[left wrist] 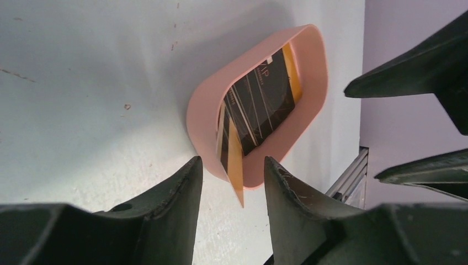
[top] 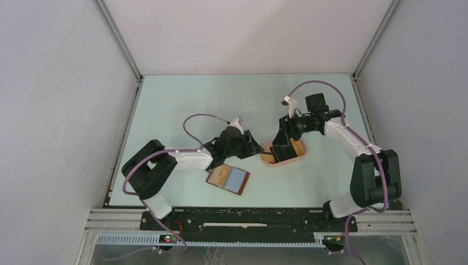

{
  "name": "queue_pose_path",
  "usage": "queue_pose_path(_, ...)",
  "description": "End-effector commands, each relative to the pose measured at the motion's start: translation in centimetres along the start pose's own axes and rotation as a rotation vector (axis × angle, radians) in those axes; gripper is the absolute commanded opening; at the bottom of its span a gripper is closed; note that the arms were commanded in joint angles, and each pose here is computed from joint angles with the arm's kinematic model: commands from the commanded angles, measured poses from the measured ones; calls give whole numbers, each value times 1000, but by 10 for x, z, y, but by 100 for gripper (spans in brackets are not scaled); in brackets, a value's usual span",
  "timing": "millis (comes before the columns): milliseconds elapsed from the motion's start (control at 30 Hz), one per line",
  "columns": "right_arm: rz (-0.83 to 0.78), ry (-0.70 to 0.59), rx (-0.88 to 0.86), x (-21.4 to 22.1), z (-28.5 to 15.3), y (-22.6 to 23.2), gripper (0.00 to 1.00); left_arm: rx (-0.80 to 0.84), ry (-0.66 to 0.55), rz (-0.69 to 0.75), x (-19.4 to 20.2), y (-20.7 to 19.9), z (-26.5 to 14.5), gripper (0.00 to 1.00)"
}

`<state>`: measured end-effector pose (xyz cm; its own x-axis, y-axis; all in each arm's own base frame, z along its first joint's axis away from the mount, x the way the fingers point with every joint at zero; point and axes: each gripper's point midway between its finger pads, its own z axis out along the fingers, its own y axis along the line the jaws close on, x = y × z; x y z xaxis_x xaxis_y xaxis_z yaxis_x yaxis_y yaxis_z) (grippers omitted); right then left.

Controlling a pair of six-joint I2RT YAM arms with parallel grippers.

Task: Put the credit cards into the card holder
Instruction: Pick up the credit card from the storage box.

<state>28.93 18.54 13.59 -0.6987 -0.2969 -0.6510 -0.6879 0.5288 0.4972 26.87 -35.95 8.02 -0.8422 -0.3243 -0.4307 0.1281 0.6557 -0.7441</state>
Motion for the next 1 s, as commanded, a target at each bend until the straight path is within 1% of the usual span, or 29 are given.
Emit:
queue_pose_path(0,-15,-22,-15,-13,-5,4,69,70,-27,-5,-13,-27,9,48)
queue_pose_path(133,-18,-21,-15,-12,-4,4,69,70,-18,-6,-11,-27,13,45)
queue_pose_path(233,-17,-20,-17,-12,-4,4,69,76,-9,-8,-10,-27,16,40)
queue_pose_path(333,-15,-17,-19,-11,-4,3,69,90,2,-14,-8,-30,18,29)
queue_pose_path(467,-18,-16,-19,-11,-4,3,69,109,14,-21,-5,-32,19,5)
queue_pose_path(500,-17,-16,-18,-11,-4,3,69,114,15,-21,-5,-33,18,1)
queue_pose_path(667,-28,-19,-16,-11,-6,4,69,154,-7,-3,-10,-42,7,0)
queue_pose_path(733,-44,-25,-20,-12,-9,6,69,194,-27,20,-14,-51,0,0)
queue_pose_path(967,-157,-70,-95,-17,-26,26,69,298,-91,119,-17,-62,-29,0)
